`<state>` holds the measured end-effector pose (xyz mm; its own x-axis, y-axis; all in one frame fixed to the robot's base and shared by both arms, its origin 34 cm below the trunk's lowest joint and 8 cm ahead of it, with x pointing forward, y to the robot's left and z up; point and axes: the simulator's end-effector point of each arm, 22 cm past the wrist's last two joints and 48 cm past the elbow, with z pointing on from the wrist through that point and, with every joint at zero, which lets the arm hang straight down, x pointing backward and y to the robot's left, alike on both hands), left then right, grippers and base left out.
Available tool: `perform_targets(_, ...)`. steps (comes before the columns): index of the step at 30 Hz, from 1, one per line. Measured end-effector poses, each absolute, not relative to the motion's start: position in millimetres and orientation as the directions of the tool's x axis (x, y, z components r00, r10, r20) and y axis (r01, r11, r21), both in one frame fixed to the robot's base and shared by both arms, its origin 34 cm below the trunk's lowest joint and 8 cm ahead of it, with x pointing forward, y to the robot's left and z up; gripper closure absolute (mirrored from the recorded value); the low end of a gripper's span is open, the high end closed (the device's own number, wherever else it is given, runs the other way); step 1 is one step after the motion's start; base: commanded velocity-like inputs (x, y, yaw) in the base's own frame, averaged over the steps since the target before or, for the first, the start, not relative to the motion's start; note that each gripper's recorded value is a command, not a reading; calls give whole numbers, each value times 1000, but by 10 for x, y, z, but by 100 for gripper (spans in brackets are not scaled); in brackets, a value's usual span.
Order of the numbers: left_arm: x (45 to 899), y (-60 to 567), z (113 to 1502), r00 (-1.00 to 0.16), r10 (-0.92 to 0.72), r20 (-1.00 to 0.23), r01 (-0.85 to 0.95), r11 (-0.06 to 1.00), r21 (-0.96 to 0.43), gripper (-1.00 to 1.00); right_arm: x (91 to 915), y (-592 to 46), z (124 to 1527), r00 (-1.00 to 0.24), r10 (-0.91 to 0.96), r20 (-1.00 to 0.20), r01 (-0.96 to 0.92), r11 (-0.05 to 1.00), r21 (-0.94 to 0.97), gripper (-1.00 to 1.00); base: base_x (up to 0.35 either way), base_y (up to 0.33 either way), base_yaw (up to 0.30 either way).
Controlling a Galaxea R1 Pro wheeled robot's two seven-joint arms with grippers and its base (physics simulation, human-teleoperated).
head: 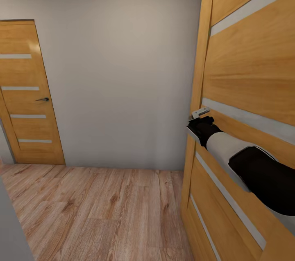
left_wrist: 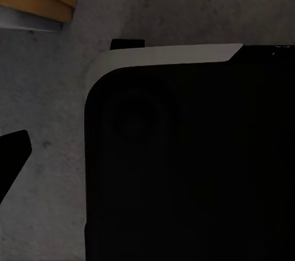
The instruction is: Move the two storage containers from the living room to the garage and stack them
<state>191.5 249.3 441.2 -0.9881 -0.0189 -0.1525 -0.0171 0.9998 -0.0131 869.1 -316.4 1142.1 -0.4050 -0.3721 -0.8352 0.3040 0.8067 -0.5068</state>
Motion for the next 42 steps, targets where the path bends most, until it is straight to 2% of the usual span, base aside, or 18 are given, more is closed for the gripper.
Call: perform_targets(42,1917,2489,4412,-988,-20,-153,-18,1000,-14,-100,8614,-3774,11418,-434,-337,-836,368,780,-506,-100,0,0,0)
